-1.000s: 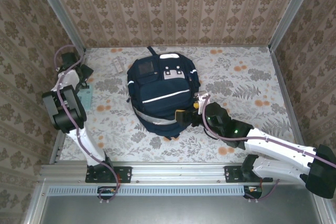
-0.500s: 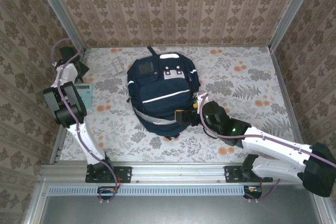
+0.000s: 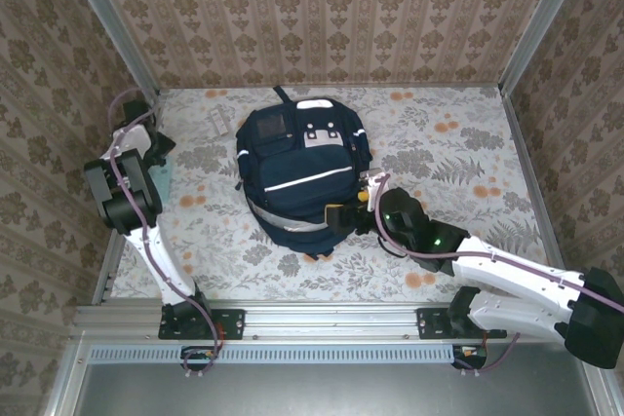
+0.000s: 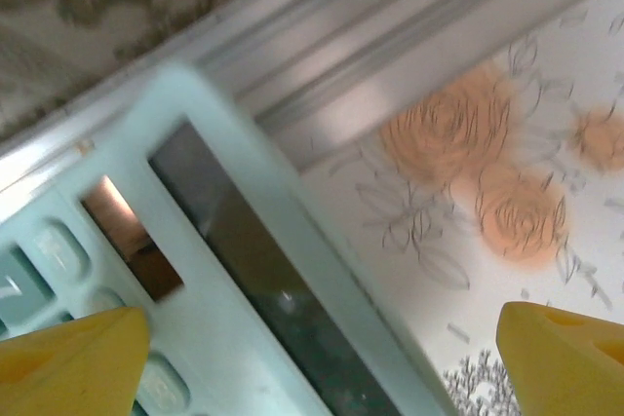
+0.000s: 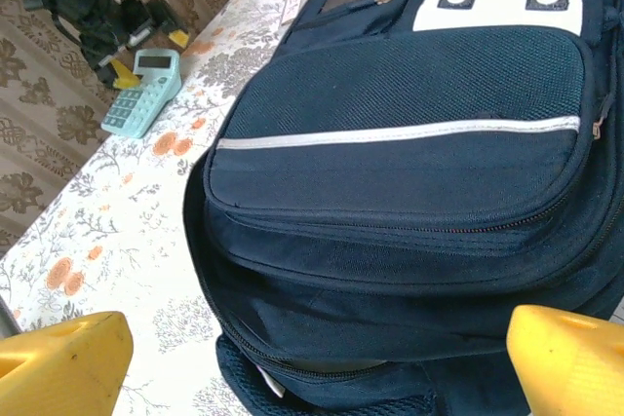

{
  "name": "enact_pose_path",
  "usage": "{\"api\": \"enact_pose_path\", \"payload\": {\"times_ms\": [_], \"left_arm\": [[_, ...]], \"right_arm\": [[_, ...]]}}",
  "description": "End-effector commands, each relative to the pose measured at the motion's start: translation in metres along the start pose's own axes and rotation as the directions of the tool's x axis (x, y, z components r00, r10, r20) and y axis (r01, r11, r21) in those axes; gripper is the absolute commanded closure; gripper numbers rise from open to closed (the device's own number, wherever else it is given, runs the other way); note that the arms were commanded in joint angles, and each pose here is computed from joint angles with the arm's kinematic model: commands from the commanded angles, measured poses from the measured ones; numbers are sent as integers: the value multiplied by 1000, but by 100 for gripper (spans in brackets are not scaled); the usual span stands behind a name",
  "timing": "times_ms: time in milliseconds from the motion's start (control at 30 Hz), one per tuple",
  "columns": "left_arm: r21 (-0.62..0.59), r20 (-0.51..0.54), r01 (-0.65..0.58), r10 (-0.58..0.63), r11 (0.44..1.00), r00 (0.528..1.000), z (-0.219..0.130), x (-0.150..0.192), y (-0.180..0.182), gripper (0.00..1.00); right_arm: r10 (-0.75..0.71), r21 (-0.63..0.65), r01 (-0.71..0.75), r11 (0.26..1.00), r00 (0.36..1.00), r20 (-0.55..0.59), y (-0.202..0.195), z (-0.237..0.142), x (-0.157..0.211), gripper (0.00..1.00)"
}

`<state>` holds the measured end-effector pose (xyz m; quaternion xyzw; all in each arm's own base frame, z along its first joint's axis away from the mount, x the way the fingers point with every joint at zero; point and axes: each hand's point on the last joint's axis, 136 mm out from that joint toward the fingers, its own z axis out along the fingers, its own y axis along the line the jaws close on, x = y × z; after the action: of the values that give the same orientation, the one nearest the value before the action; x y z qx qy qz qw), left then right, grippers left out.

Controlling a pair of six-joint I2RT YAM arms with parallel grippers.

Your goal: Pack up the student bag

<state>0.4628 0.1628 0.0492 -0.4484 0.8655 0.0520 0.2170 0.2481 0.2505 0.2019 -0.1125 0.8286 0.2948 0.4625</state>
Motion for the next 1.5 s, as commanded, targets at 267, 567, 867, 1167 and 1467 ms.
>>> {"api": "enact_pose_path", "payload": {"times_ms": [267,567,867,1167,1467], "left_arm": [[93,-60,51,-46,994,997,-26,45,-8,6],[162,-135,77,-56,984,989,-43,117,-26,6],[268,-82,-13,36,963,996,-87,137,-54,5],[244,-20,-21,26,970,999,-78,88,-20,4],[297,-84,-8,34,955,996,-45,100,-24,4]], "right_arm": [[25,-51,-22,998,999,45,8,-15,-14,1],[29,-60,-27,998,999,46,9,-17,-13,1],[24,-53,-22,998,999,41,8,-16,-11,0],[22,-54,-20,998,999,36,8,-15,-10,0],[13,-90,-12,996,1000,9,16,-12,-7,0]]}}
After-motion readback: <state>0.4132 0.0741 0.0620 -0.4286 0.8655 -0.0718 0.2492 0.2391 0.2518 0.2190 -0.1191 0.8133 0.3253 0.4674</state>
